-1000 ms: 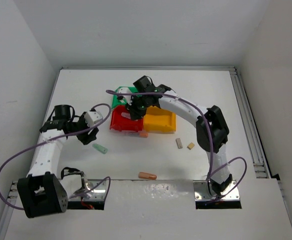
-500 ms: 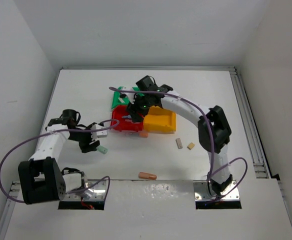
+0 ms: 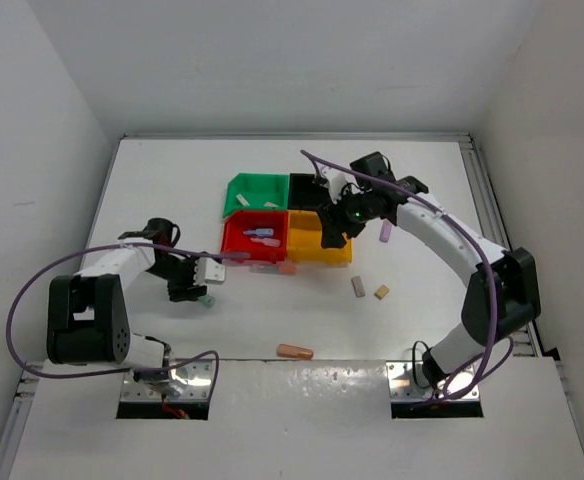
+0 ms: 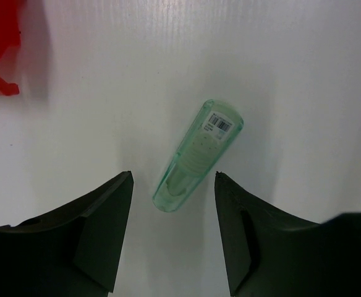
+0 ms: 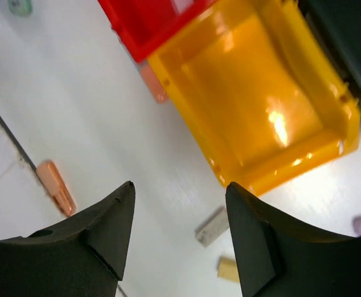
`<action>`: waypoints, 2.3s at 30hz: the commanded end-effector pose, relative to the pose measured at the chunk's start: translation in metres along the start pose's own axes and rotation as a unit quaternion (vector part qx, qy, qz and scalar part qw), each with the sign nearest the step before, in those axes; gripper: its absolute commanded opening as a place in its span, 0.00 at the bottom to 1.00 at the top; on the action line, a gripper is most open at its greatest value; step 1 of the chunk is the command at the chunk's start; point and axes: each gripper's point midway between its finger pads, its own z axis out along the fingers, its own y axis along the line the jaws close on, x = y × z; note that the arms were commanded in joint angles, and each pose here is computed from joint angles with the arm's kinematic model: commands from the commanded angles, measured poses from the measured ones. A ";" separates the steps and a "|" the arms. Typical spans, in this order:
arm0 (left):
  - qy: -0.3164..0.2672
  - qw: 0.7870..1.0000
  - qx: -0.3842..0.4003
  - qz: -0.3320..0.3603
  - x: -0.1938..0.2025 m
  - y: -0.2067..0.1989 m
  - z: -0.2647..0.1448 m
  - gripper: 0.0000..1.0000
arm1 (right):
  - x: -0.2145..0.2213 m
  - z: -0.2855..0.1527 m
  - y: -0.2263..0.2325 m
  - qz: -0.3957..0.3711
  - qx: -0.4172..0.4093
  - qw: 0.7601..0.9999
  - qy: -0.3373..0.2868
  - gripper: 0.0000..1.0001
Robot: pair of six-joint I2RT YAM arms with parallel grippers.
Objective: Sort the stationery into containers
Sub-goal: Pick up the stationery from the center of the board, then place the stationery in the storage box, then pick up the stationery from the corner of the board.
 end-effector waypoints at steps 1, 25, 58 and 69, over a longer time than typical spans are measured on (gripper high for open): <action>0.000 0.999 0.000 0.043 -0.003 0.005 0.009 0.61 | 0.006 -0.015 0.004 0.009 -0.003 1.000 -0.007 0.59; -0.117 0.992 -0.039 -0.026 -0.078 0.033 -0.023 0.03 | 0.063 -0.046 -0.020 0.053 0.037 0.998 0.013 0.54; -0.279 0.919 -0.185 -0.207 -0.198 0.203 -0.119 0.68 | 0.052 0.038 0.103 -0.092 -0.079 0.989 0.087 0.45; -0.259 0.834 -0.335 -0.355 -0.113 0.208 -0.218 0.72 | 0.098 0.059 0.170 -0.153 -0.109 0.976 0.114 0.52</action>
